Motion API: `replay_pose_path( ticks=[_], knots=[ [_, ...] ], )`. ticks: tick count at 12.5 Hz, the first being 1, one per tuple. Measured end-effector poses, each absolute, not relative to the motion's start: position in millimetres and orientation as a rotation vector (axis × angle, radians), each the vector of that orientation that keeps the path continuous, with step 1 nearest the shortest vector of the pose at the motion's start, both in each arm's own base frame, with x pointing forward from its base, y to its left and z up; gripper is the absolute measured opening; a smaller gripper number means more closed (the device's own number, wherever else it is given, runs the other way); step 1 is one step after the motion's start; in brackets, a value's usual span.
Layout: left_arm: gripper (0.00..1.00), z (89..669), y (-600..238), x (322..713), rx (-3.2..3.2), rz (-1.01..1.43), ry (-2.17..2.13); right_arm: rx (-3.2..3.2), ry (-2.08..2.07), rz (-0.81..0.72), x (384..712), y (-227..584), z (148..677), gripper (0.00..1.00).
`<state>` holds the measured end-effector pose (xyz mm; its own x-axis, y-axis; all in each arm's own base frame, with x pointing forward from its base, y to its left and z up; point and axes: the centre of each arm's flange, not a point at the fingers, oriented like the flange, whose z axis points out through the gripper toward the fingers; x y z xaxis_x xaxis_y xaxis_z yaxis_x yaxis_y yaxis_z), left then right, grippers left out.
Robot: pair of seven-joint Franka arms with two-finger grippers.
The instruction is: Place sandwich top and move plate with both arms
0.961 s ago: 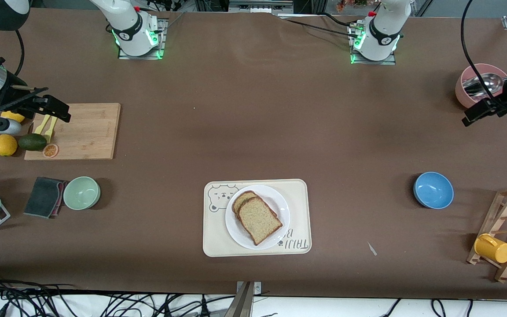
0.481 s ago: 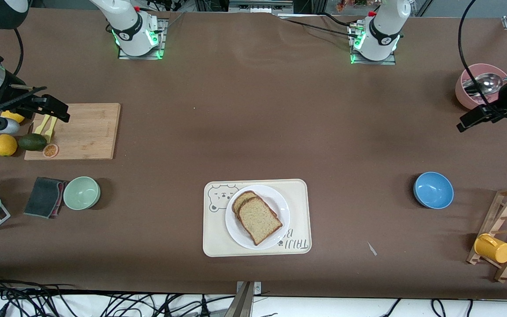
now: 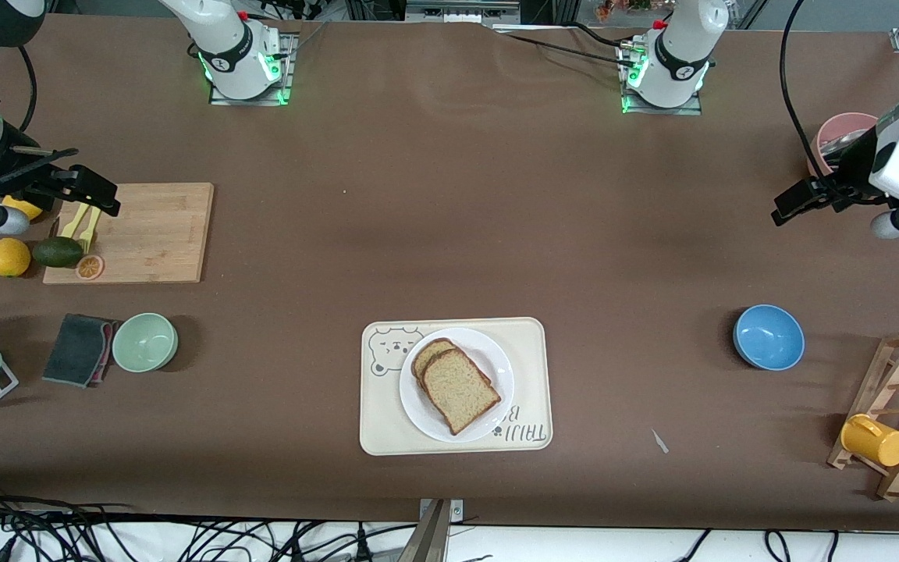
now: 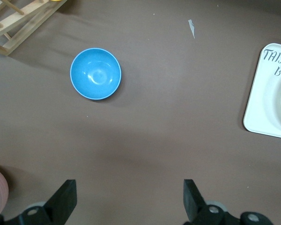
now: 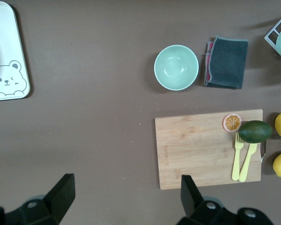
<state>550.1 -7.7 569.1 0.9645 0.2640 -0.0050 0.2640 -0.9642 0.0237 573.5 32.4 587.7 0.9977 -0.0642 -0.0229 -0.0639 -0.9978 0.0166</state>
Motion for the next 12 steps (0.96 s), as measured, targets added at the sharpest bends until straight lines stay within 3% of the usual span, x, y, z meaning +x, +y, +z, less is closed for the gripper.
replay_pose_path(
  ticks=[12],
  knots=[
    [1.00, 574, -32, 539, 3.165, -0.056, 0.226, 3.124, -0.086, -0.039, 573, 33, 587, 1.00]
  ],
)
